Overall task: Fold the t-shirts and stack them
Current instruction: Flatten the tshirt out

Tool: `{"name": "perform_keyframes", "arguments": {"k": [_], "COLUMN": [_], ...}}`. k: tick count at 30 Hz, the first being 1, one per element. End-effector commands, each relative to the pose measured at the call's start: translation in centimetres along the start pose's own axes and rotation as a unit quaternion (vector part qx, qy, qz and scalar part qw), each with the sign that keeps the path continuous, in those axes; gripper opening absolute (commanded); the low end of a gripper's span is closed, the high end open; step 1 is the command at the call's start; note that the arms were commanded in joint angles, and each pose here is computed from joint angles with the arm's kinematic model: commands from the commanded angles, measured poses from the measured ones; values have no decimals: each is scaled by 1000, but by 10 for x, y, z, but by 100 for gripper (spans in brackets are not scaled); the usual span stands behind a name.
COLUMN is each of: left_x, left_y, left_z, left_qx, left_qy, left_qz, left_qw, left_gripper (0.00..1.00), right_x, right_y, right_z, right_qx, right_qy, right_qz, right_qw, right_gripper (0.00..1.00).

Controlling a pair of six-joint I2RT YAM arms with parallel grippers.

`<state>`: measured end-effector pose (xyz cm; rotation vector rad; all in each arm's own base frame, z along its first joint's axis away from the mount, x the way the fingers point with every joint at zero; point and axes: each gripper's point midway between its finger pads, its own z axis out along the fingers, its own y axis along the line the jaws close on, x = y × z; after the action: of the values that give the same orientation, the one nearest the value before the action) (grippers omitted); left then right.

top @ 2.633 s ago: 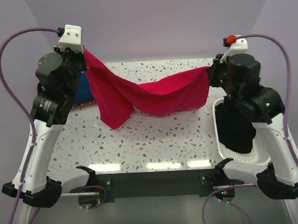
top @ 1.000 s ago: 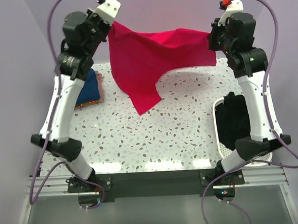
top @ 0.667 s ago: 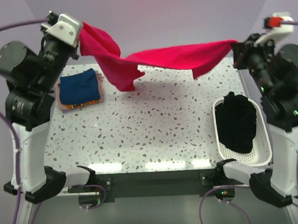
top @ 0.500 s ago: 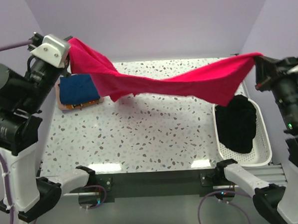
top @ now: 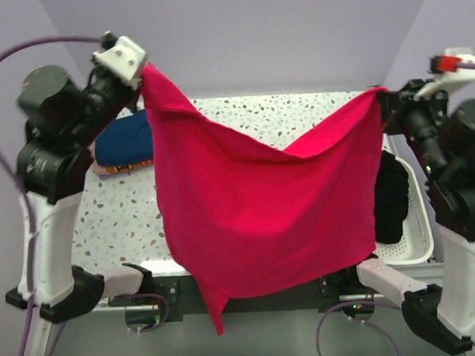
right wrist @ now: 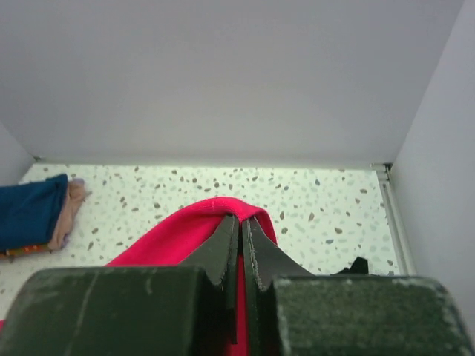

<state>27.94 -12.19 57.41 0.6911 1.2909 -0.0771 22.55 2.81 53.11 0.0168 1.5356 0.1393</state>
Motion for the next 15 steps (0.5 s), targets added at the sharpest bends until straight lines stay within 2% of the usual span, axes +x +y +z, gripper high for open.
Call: {"name": "perform_keyframes", "arguments": {"k": [1,3,5,6,7,8,12,13,15], "left_x": [60,96,109,129,122,137,122,108,92], "left_y": [-8,-13,-6,-6,3,8,35,48,61], "left_z": [55,86,100,118,123,138,163,168,169], "left_qx": [17,25,6,5,-12,-27,-76,-106,-129], "left_qy": [84,129,151,175,169,184,156,130,103], "left_qz": [-9,-9,-5,-3,3,8,38,46,68], "left_qw": [996,991,988,985,986,982,984,985,984], "left_gripper": [0,0,0,0,0,0,0,0,0], "right_x": [30,43,59,64,62,72,75,61,59], "right_y": [12,17,23,26,28,30,36,37,37], "right_z": [60,81,111,120,130,147,183,186,198], "right_qx": [-14,-23,-29,-35,-38,-38,-40,-42,-42], "right_qy": [43,61,82,87,82,95,102,85,84], "right_qz": [-3,-5,-5,-2,0,1,7,9,14], "right_qw": [999,998,996,996,996,995,994,995,995], "right_gripper": [0,0,0,0,0,0,0,0,0]}}
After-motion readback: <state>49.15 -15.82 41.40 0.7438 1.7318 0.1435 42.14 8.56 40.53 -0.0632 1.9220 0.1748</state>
